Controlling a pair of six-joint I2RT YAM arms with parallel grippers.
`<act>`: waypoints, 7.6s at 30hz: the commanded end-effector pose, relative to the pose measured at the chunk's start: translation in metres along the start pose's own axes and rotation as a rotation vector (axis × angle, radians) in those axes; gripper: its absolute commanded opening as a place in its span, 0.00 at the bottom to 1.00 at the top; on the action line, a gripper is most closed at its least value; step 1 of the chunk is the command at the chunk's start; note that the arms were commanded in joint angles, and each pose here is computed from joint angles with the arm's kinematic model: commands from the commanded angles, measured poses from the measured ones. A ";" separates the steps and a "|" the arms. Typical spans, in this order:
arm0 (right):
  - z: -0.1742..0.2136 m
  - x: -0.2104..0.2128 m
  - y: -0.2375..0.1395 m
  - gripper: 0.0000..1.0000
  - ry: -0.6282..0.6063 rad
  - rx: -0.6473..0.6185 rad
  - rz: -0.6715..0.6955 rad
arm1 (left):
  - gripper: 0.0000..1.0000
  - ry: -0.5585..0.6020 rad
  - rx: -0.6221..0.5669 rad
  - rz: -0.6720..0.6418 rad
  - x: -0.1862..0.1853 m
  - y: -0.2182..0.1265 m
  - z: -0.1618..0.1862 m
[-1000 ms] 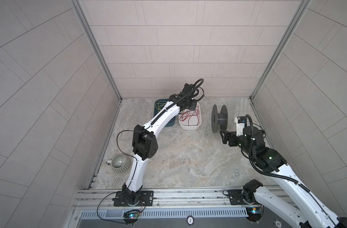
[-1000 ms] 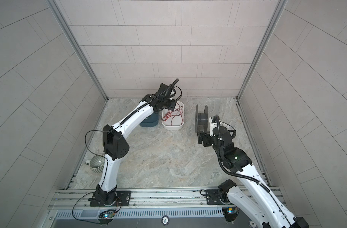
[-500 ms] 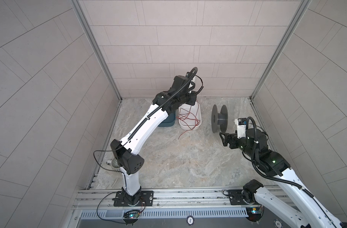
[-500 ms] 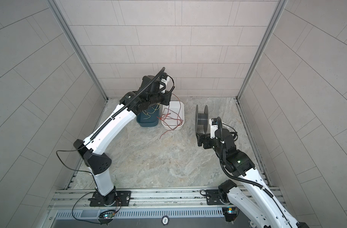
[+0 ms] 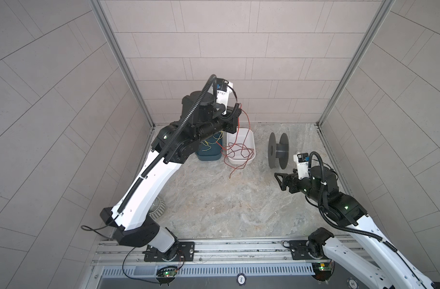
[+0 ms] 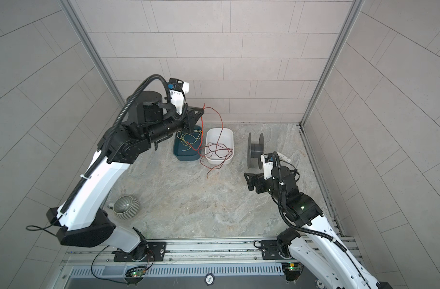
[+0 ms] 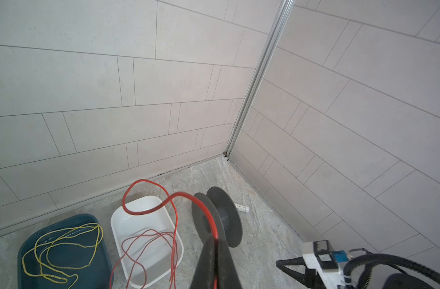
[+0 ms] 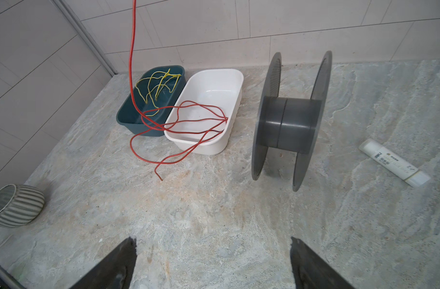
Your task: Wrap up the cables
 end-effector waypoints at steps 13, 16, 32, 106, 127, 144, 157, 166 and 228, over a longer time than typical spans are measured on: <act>-0.012 0.061 0.009 0.91 0.031 -0.020 -0.367 | 0.00 -0.023 0.077 0.061 -0.004 -0.056 0.068; -0.017 0.088 0.011 0.89 0.031 -0.002 -0.524 | 0.00 -0.025 0.115 0.057 0.001 -0.050 0.082; -0.039 0.176 0.034 0.65 -0.114 -0.045 -0.708 | 0.00 -0.186 0.074 0.241 0.029 0.003 0.113; -0.119 0.237 0.058 0.00 0.144 -0.730 -1.169 | 0.67 -1.276 -0.303 0.267 0.094 -0.013 0.160; -0.073 0.225 0.092 0.76 0.086 -0.423 -0.977 | 0.00 -1.125 -0.298 0.262 0.098 -0.017 0.133; -0.011 0.116 0.058 0.96 0.013 -0.014 -0.383 | 0.00 -0.848 -0.148 0.266 0.109 -0.044 0.121; 0.019 0.055 0.141 0.82 0.426 0.098 -0.146 | 0.00 -0.567 -0.005 0.079 0.100 -0.078 0.140; 0.034 0.039 0.178 0.83 0.625 0.033 -0.078 | 0.00 -0.490 0.011 0.005 0.101 -0.085 0.154; -0.028 0.098 0.036 0.00 0.153 -0.039 -0.070 | 0.00 -0.377 -0.047 -0.094 0.099 -0.106 0.132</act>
Point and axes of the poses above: each gripper's point midway between its finger pads, its own y axis out along the fingers, its own x axis along the line the jaws close on, z = x × y, the point moved 7 cm from there along -y, back along the fingers, and after that the axes turned 14 degrees about y, right-handed, at the moved point
